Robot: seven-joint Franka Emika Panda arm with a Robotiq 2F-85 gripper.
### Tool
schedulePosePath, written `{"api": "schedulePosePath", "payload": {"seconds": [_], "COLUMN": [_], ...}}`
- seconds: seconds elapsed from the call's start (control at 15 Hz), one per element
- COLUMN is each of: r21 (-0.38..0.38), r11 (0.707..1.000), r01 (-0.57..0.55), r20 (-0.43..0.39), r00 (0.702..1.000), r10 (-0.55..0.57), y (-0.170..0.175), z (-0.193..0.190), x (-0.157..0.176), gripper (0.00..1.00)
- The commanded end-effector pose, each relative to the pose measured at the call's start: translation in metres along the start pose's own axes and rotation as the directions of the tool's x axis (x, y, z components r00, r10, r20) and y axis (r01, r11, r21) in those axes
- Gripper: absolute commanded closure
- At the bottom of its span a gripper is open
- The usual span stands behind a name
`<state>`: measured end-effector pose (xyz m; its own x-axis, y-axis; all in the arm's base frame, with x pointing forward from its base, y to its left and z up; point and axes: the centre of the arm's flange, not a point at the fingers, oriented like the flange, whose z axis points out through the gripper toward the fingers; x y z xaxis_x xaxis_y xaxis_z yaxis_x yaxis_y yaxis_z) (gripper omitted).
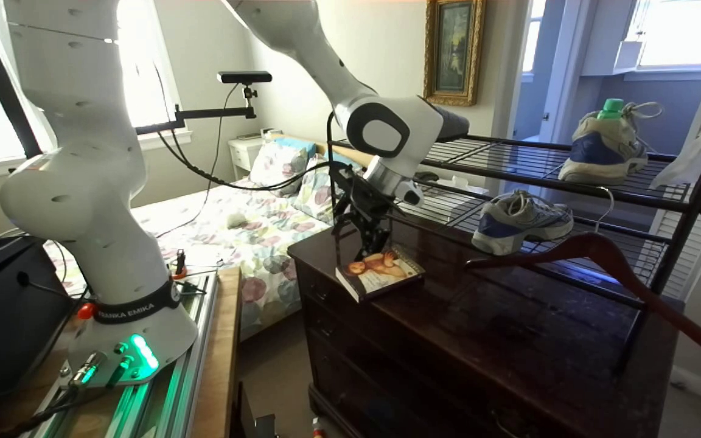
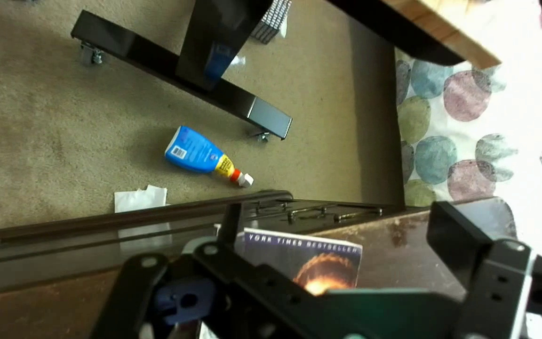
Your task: Move the sneaker on the top shelf to the right then place the book on the counter.
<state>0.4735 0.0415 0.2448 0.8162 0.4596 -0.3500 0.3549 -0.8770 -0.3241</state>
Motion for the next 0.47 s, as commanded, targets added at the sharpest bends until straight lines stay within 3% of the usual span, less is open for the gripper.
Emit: {"api": "schedulePosePath", "payload": {"seconds": [0.0, 0.13, 0.2, 0.4], "r21": [-0.005, -0.053, -0.026, -0.043], "r11": [0.999, 0.991, 0.998, 0.995], "r01": [-0.034, -0.122, -0.057, -0.091], "r20": [-0.096, -0.164, -0.084, -0.139], "r00": [0.995, 0.980, 0.995, 0.987], "r10": [0.033, 0.112, 0.055, 0.085], "y": [-0.028, -0.026, -0.011, -0.016], "z": [0.001, -0.011, -0.003, -0.013], "x": [-0.087, -0.105, -0.058, -0.086], "gripper": [0.00, 0.00, 0.00, 0.00]}}
